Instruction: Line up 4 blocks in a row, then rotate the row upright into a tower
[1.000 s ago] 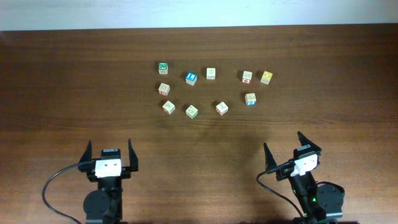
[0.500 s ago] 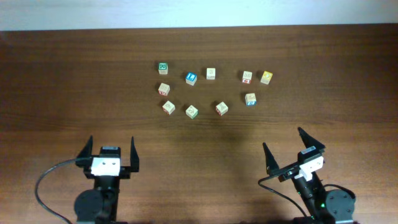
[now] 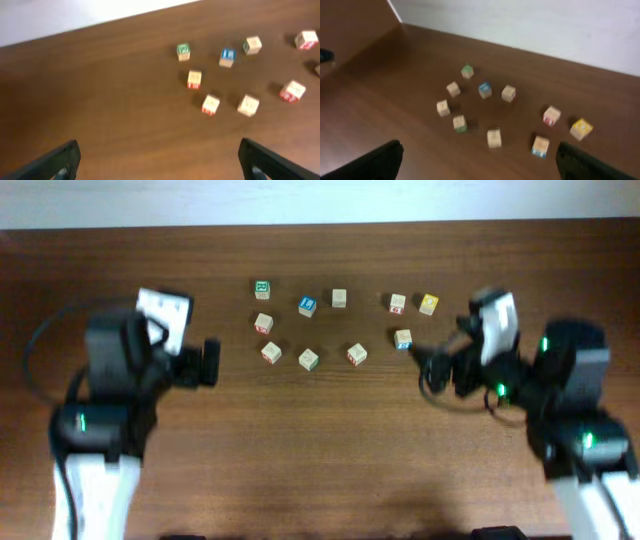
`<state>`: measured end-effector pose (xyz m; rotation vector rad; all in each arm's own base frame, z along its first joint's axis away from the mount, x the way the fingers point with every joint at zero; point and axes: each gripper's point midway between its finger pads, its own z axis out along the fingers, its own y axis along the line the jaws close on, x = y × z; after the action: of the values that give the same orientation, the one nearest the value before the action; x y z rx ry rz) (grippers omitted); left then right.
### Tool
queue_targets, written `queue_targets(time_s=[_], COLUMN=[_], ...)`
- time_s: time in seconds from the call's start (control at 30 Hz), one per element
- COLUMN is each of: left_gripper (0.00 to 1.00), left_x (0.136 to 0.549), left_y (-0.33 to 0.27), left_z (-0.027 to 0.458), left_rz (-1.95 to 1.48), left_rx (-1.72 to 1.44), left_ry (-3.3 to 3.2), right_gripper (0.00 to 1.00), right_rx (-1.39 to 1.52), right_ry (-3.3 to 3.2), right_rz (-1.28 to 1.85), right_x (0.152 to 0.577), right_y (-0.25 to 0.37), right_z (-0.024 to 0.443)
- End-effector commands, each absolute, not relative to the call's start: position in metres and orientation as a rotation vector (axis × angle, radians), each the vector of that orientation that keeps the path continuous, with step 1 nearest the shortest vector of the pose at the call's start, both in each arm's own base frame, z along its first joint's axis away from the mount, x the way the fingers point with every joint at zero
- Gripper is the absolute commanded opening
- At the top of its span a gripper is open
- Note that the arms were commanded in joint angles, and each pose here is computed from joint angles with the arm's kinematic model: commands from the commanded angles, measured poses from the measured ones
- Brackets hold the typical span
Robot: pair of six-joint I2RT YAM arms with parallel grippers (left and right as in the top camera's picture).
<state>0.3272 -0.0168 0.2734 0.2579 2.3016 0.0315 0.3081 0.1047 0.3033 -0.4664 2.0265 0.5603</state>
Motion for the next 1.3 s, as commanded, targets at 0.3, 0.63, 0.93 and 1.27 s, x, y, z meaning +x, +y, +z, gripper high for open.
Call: queue_targets(time_s=[0.3,0.63,0.93,1.27], left_gripper=[0.99,0.99,0.96,0.95], left_x=[0.388,0.382,0.382,0.382], left_y=[-0.055,-0.064,-0.064,-0.064], left_z=[0.238,0.236,0.236,0.236], left_rz=[-0.187,-0.270,-0.270,-0.274], left_rx=[0.358,0.375,0.375,0.360], left_ry=[2.637,2.654,2.654,2.657], right_gripper=[0.98,0.95,0.85,0.60], right_rx=[-0.555,-0.559,-0.635,-0.648], right_ry=[2.497,2.632,2.670,2.806], right_rz=[0.929,0.364,0.284,0.254], right_x=[0.403,0.437,0.442,0.420], right_y=[0.182,0.211,0.220,0.210], right_z=[0.198,0.111,0.064,0.034])
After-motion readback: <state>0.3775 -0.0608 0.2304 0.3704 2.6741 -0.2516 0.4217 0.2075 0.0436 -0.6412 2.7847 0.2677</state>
